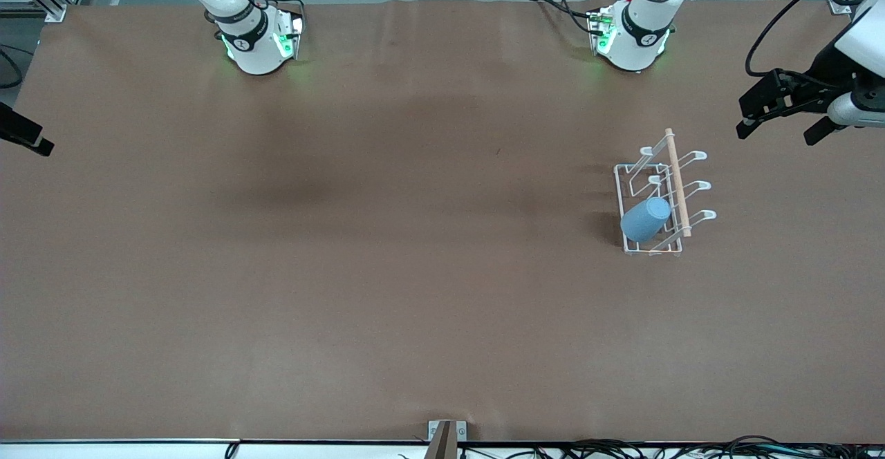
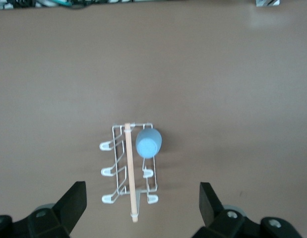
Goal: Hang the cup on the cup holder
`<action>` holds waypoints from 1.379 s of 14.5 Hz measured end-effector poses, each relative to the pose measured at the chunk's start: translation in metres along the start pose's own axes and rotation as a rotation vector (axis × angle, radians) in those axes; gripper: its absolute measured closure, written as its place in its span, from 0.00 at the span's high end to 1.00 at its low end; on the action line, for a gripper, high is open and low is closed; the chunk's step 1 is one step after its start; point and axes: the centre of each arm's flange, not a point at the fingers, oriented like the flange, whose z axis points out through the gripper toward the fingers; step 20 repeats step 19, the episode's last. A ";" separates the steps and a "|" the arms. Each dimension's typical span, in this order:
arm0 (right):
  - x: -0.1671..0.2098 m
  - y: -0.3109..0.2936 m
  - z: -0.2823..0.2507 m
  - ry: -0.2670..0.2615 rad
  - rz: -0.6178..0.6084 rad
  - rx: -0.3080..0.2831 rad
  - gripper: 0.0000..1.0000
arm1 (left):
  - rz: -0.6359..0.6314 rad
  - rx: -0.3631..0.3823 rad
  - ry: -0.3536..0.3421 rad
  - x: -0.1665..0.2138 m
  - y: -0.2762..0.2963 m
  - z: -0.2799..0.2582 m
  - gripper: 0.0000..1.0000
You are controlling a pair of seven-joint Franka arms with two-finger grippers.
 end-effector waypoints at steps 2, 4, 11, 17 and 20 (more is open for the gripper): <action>0.000 0.000 0.000 -0.002 0.000 0.000 1.00 | -0.034 0.004 -0.061 -0.006 0.001 0.007 1.00; 0.000 0.001 0.000 -0.003 0.001 0.000 1.00 | -0.048 0.005 -0.079 -0.008 0.002 0.012 1.00; 0.000 0.002 0.000 -0.003 0.003 0.000 1.00 | -0.074 0.003 -0.068 -0.006 -0.010 0.014 1.00; -0.001 0.002 0.001 -0.008 0.004 0.000 1.00 | -0.057 0.003 -0.052 -0.004 0.000 0.014 1.00; -0.001 0.002 0.001 -0.011 0.004 0.000 1.00 | -0.054 0.003 -0.050 -0.004 0.002 0.015 1.00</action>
